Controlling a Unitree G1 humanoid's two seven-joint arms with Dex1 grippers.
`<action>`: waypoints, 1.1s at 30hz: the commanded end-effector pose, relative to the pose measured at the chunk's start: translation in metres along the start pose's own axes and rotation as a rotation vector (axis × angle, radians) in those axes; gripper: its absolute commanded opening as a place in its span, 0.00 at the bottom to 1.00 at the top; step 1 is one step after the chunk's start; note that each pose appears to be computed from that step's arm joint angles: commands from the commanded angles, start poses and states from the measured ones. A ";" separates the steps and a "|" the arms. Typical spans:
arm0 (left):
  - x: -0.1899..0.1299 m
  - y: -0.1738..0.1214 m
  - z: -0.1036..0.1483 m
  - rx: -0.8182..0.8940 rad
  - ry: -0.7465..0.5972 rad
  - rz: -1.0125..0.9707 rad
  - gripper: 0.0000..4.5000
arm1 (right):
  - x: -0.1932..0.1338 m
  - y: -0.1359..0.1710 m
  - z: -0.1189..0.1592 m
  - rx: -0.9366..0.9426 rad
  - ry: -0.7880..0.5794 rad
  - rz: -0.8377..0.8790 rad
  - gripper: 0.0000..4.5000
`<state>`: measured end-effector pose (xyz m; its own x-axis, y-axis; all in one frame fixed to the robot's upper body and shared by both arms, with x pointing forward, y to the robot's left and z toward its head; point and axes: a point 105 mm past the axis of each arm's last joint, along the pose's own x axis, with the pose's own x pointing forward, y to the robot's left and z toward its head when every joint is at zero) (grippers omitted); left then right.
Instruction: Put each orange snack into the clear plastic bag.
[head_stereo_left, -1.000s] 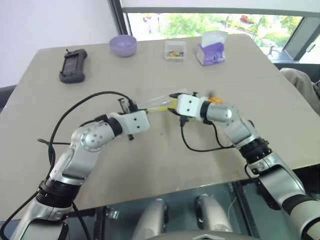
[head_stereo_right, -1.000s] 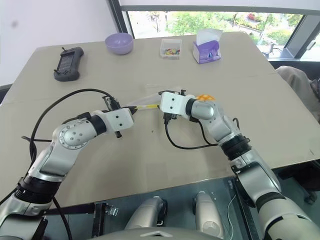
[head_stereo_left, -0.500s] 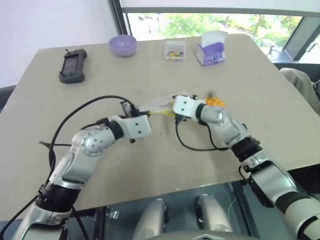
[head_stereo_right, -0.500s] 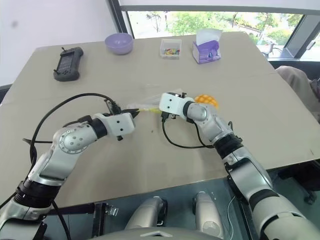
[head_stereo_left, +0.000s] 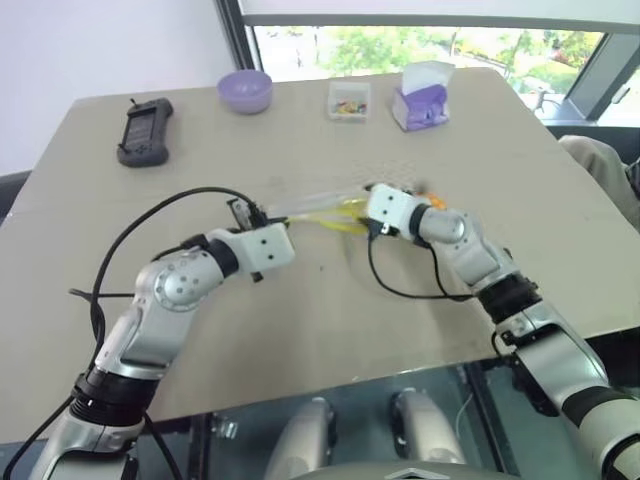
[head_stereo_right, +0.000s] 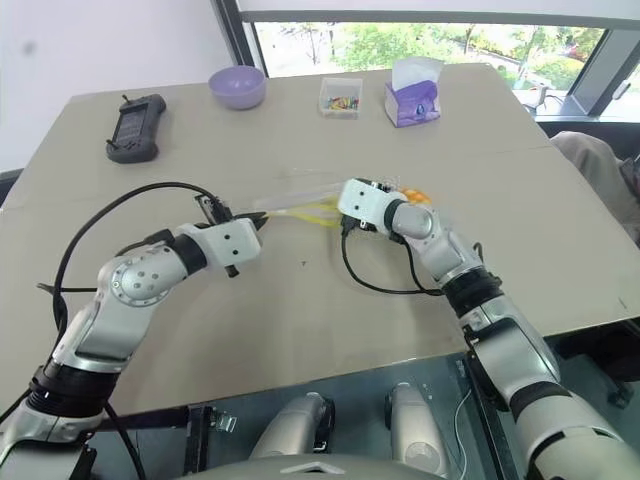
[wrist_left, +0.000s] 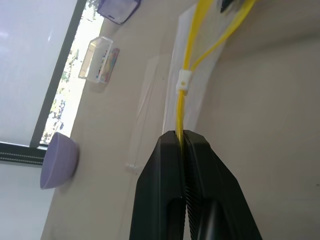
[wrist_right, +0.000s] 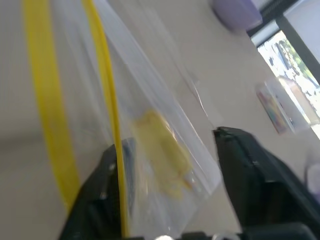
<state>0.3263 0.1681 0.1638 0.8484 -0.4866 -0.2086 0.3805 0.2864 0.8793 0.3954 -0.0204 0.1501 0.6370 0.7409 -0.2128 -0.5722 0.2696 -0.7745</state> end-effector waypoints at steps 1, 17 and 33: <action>0.000 0.011 0.009 0.014 -0.019 0.036 0.00 | -0.004 -0.007 0.023 0.005 -0.093 -0.030 0.99; 0.001 0.011 -0.001 -0.010 0.043 0.039 0.00 | -0.035 -0.012 0.039 0.118 -0.169 -0.060 0.44; 0.002 0.014 0.011 -0.014 -0.004 0.047 0.00 | -0.007 0.009 0.035 0.128 -0.117 -0.058 0.00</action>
<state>0.3338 0.1713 0.1647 0.8724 -0.4381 -0.2169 0.3825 0.3352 0.8610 0.3660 -0.0048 0.1505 0.6064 0.7810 -0.1494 -0.6394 0.3673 -0.6755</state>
